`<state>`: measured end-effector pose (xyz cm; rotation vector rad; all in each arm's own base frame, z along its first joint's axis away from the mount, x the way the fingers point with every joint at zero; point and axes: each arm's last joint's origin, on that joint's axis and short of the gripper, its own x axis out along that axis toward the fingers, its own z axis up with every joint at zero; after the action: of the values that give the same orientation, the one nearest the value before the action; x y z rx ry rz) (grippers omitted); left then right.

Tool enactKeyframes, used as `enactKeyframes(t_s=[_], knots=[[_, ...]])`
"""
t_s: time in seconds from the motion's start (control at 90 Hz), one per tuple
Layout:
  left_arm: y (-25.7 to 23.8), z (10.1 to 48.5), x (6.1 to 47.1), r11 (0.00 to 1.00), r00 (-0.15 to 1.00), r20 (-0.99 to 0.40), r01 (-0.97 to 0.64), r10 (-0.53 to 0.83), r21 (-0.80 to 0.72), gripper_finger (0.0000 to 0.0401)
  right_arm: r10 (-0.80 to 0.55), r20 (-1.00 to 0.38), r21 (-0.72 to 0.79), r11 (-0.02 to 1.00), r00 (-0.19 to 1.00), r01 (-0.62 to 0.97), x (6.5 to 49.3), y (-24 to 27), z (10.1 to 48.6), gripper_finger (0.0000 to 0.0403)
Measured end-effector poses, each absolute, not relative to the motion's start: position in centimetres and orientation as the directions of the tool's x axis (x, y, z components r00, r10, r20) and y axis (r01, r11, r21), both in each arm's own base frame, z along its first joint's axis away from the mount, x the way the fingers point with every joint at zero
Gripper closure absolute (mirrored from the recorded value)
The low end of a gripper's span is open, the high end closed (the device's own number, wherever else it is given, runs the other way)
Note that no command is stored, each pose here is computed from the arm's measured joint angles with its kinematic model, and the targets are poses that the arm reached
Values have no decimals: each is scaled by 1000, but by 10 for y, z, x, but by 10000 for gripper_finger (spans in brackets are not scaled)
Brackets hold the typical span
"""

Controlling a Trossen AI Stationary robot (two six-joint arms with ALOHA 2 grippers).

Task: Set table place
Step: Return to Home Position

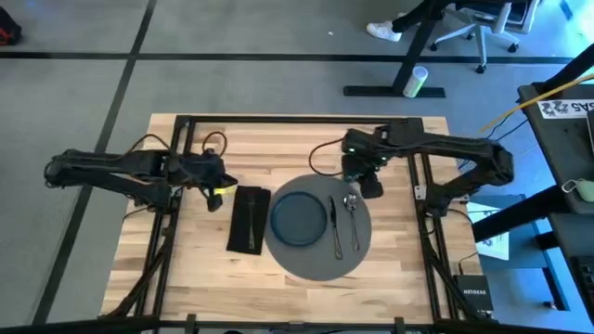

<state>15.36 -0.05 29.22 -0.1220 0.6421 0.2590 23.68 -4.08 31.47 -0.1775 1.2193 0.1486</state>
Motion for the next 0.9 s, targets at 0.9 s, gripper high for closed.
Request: enactKeyframes(t_s=[0.9], knots=[[-16, 269, 129, 972, 788, -596, -230, 153, -53, 401, -163, -876, -316, 905, 454, -285, 182, 18, 343, 397]])
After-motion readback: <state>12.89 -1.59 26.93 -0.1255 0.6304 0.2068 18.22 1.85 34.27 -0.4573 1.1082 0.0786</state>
